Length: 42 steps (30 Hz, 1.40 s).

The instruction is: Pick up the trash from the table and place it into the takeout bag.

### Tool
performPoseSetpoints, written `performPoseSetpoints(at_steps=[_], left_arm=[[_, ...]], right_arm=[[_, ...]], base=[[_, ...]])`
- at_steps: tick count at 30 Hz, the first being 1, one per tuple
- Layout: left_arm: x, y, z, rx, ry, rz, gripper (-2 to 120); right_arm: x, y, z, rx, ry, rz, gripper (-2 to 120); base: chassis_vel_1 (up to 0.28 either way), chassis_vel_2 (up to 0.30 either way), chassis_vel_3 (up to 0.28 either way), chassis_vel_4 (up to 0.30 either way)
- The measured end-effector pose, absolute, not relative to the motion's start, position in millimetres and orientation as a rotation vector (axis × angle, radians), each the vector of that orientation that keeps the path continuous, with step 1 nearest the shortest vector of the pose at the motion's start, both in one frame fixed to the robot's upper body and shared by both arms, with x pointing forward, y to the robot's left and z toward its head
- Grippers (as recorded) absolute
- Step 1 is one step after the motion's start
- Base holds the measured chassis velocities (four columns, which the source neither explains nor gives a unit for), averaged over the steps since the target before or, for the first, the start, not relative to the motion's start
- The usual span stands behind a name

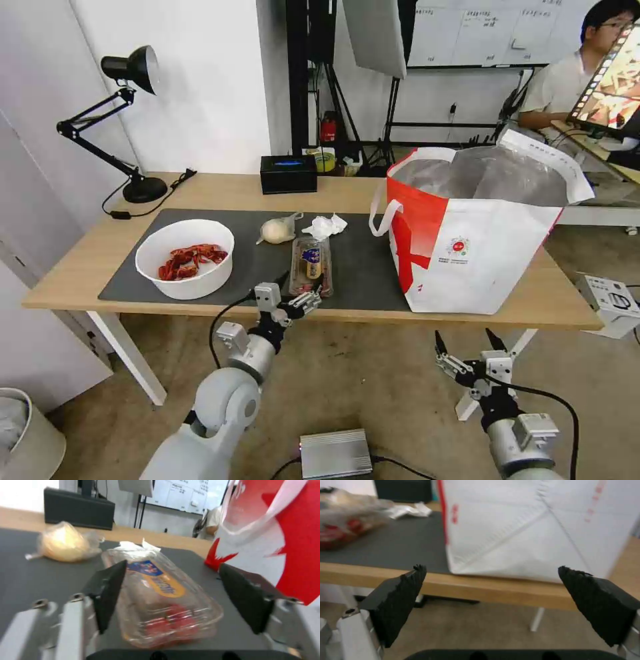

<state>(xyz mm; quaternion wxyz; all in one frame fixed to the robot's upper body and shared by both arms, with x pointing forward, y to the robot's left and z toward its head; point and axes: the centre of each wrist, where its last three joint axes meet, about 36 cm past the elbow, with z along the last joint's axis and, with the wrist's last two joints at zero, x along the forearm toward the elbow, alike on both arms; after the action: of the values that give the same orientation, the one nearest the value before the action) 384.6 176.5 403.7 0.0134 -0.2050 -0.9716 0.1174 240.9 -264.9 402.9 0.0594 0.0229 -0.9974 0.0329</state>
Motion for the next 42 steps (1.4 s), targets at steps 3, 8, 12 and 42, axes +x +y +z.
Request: performPoseSetpoints(at_steps=[3, 8, 12, 42], left_arm=[[385.6, 182.3, 399.3, -0.659, -3.045, 0.263, 57], [387.8, 186.8, 397.0, -0.684, -3.069, 0.155, 41], [391.8, 192.9, 397.7, -0.71, -3.093, 0.047, 26], [422.6, 211.6, 385.2, -0.94, -3.085, -0.582, 0]], right_arm=[[245.1, -258.9, 407.4, 0.127, -3.038, 0.066, 100], [251.9, -250.2, 412.8, 0.171, -3.053, 0.015, 100], [259.5, -237.6, 418.4, 0.229, -3.044, -0.066, 100], [328.4, -197.9, 439.4, 0.342, -2.885, -0.537, 100]], base=[[0.0, 0.0, 0.0, 0.0], [0.0, 0.0, 0.0, 0.0], [0.0, 0.0, 0.0, 0.0], [0.0, 0.0, 0.0, 0.0]])
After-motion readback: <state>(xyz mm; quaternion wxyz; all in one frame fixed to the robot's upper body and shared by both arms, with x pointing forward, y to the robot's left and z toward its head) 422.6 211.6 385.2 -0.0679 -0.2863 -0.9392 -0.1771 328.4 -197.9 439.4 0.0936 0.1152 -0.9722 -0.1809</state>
